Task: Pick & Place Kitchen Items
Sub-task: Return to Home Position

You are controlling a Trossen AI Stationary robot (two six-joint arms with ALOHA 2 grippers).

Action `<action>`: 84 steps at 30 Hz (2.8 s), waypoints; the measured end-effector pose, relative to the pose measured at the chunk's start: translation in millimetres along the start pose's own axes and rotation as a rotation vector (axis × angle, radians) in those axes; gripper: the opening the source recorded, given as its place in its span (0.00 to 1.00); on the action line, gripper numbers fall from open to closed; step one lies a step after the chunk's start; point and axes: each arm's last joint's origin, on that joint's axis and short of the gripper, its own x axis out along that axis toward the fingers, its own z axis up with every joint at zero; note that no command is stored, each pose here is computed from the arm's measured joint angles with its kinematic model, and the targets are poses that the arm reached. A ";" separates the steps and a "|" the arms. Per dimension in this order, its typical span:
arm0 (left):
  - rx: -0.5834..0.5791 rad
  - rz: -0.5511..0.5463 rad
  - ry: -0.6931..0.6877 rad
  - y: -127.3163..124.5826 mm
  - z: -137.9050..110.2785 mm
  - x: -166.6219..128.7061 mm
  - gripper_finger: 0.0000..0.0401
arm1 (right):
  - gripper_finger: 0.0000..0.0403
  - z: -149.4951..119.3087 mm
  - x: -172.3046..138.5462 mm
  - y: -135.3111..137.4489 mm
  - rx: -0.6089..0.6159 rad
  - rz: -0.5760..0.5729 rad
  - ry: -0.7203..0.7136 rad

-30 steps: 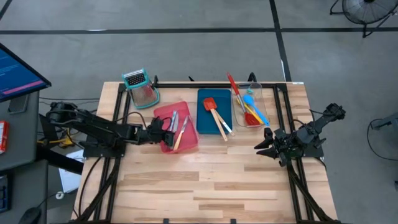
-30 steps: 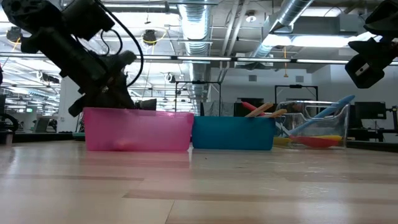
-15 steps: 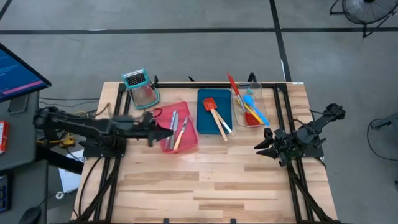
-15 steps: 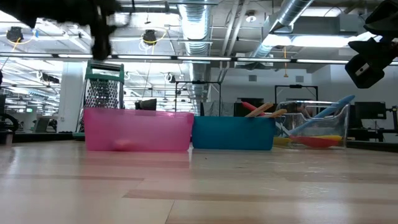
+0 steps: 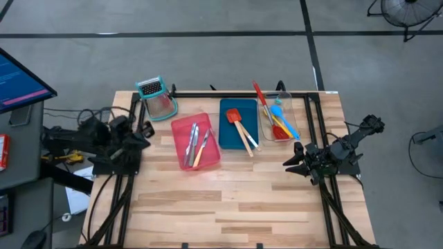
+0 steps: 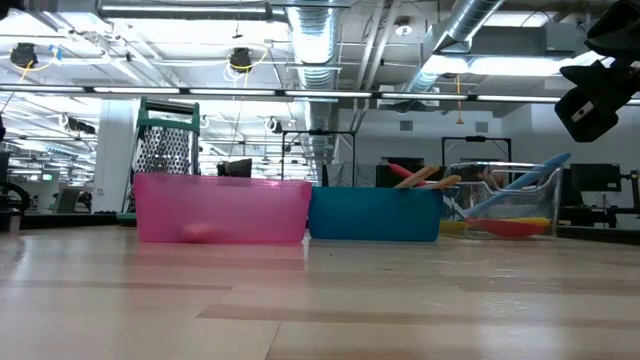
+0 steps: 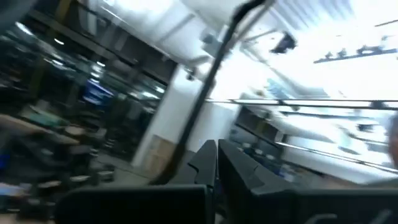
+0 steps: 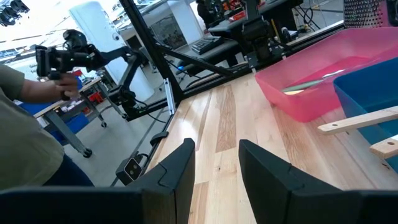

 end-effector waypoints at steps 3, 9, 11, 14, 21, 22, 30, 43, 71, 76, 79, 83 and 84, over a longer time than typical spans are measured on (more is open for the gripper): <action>0.036 0.091 0.007 1.4 -0.5 -8.7 0.00 | 0.30 0.1 0.0 0.0 0.000 0.000 0.000; 0.124 0.237 0.091 8.5 -9.0 -16.5 0.00 | 0.30 0.1 0.0 0.0 0.000 0.000 0.000; 0.157 0.183 0.113 6.5 -9.1 -17.6 0.00 | 0.30 0.0 0.0 0.0 0.000 0.000 0.000; 0.171 0.078 0.119 0.5 -6.0 -22.3 0.00 | 0.30 0.0 0.0 0.0 0.000 0.000 0.000; 0.181 0.024 0.122 -5.8 -2.7 -38.1 0.00 | 0.30 0.0 0.0 0.0 0.000 0.000 0.000; 0.180 0.044 0.132 -5.0 -3.9 -40.1 0.00 | 0.30 0.0 0.0 0.0 0.000 0.000 0.000; 0.259 0.154 0.152 -0.5 -8.2 -48.9 0.00 | 0.30 0.0 0.0 0.0 0.000 0.000 0.000; 0.203 0.168 0.283 26.4 -56.5 -54.7 0.00 | 0.30 0.0 0.0 0.0 0.000 0.000 0.000; 0.221 0.272 0.265 56.2 -101.9 -62.4 0.01 | 0.31 0.0 0.0 0.0 0.000 0.000 0.000; 0.222 0.274 0.263 56.3 -101.8 -62.4 0.01 | 0.31 -0.1 0.0 0.0 0.000 0.000 0.000; 0.222 0.274 0.263 56.3 -101.8 -62.3 0.01 | 0.31 0.1 0.0 0.0 0.000 0.000 0.000; 0.222 0.273 0.262 56.2 -101.7 -62.3 0.01 | 0.31 -0.1 0.0 0.0 0.000 0.000 0.000; 0.222 0.273 0.261 56.2 -101.6 -62.3 0.01 | 0.31 -0.1 0.0 0.0 0.000 0.000 0.000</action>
